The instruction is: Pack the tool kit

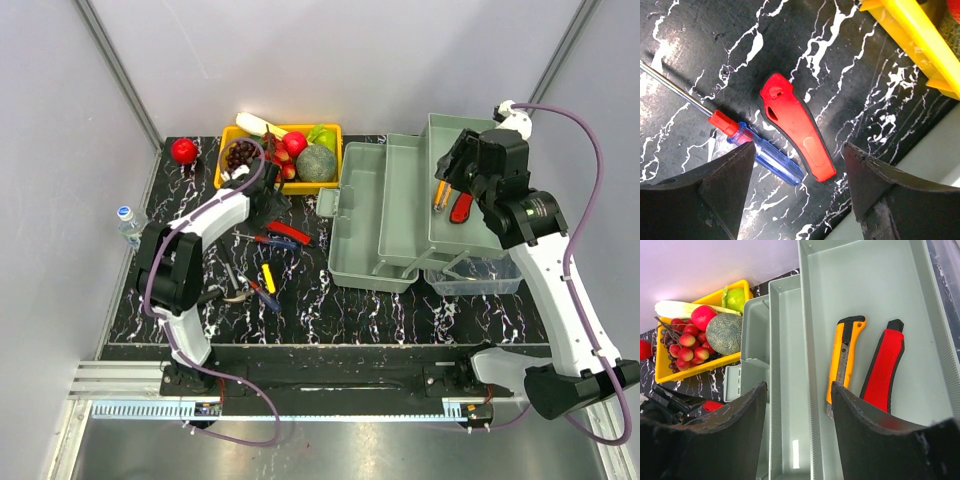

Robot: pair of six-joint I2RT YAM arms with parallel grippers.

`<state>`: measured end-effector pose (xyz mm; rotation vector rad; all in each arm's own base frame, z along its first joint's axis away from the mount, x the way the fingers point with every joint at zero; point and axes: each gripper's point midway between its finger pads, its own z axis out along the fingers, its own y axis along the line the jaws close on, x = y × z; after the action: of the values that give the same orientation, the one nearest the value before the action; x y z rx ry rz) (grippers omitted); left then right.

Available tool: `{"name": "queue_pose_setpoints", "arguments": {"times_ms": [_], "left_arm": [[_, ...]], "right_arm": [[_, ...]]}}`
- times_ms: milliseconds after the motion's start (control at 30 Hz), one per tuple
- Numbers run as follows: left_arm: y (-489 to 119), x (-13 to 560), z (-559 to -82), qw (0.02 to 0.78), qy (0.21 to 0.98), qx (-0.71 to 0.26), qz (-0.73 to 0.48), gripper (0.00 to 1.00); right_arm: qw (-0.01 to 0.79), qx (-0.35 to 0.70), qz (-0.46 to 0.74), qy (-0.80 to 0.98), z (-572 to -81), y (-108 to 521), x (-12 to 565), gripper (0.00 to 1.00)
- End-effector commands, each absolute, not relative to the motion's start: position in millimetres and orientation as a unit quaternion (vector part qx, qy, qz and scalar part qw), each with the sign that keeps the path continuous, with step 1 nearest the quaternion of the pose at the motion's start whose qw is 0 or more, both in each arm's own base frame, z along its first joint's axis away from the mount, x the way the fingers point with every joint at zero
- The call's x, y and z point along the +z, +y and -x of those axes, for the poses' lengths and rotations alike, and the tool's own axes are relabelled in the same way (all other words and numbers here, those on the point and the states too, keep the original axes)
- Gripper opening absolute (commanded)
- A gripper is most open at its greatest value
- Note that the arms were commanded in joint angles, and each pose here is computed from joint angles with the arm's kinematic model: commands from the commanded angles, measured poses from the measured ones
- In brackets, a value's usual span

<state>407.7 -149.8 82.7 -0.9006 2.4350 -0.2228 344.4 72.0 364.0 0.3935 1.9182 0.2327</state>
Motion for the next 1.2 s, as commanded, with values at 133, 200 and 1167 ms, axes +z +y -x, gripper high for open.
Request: {"name": "queue_pose_setpoints", "arguments": {"times_ms": [133, 200, 1167], "left_arm": [[-146.3, 72.2, -440.7, 0.309, 0.881, -0.079, 0.35, 0.73], [-144.1, 66.9, -442.1, 0.308, 0.883, -0.07, 0.347, 0.73], [-162.0, 50.5, -442.9, 0.268, 0.922, -0.105, 0.261, 0.18]], "right_arm": [[0.574, 0.095, -0.169, 0.796, -347.5, 67.3, 377.0, 0.6], [0.576, 0.092, -0.166, 0.795, -349.3, 66.9, 378.2, 0.6], [0.614, 0.095, -0.034, 0.783, -357.2, 86.3, 402.9, 0.65]]}}
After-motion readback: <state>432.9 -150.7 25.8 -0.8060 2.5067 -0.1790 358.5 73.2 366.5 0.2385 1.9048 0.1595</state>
